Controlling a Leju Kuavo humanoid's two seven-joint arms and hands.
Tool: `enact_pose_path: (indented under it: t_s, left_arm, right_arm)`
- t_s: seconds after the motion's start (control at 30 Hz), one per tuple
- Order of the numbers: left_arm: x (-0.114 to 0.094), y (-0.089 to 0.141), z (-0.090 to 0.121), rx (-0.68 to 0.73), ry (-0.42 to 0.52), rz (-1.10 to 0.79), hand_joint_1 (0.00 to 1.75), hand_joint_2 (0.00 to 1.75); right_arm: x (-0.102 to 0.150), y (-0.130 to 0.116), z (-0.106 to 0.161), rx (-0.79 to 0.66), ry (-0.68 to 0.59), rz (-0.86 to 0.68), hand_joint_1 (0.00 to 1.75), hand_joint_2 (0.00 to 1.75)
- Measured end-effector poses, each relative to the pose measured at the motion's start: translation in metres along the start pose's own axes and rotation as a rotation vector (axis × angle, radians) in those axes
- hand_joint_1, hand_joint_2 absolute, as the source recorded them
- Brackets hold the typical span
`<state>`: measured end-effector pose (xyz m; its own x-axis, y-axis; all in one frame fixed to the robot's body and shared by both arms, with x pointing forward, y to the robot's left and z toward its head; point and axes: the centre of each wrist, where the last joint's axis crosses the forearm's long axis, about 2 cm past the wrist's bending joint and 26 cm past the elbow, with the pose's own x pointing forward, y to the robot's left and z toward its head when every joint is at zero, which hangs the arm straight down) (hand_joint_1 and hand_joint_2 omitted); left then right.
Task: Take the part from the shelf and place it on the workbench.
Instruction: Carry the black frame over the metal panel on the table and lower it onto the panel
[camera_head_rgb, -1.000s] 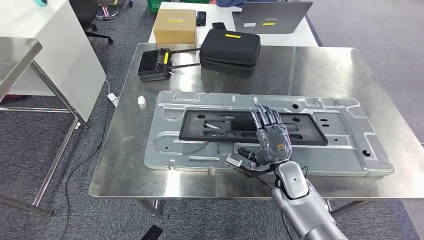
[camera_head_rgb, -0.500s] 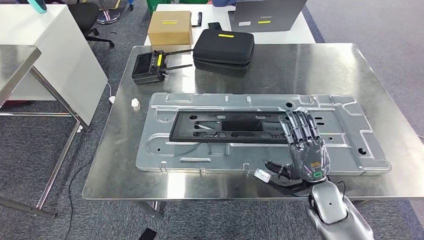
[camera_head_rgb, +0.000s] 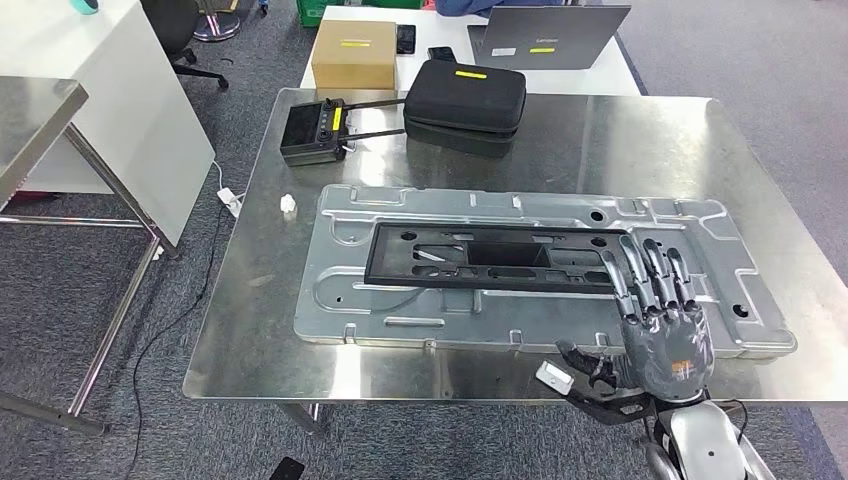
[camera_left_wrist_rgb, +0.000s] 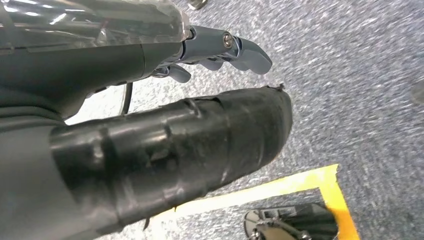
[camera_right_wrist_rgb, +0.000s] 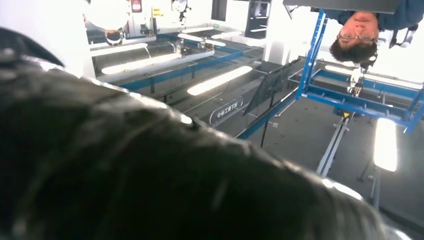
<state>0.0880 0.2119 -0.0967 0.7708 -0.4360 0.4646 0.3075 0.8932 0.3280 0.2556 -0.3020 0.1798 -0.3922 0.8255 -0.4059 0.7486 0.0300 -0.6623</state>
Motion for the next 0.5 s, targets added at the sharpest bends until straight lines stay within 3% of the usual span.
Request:
enact_pose_path:
  t_s: [0.13, 0.3, 0.5]
  left_arm:
    - [-0.001, 0.0, 0.0, 0.012, 0.009, 0.02, 0.0, 0.0]
    - [-0.007, -0.001, 0.002, 0.035, 0.029, 0.05, 0.0, 0.0]
    - [-0.016, 0.0, 0.005, 0.054, 0.048, 0.079, 0.0, 0.0]
  right_arm:
    - [0.019, -0.016, -0.012, -0.174, 0.054, -0.288, 0.0, 0.0]
    - [0.049, -0.024, -0.017, -0.395, 0.302, -0.596, 0.0, 0.0]
    - [0.074, -0.034, -0.009, -0.473, 0.486, -0.769, 0.0, 0.0]
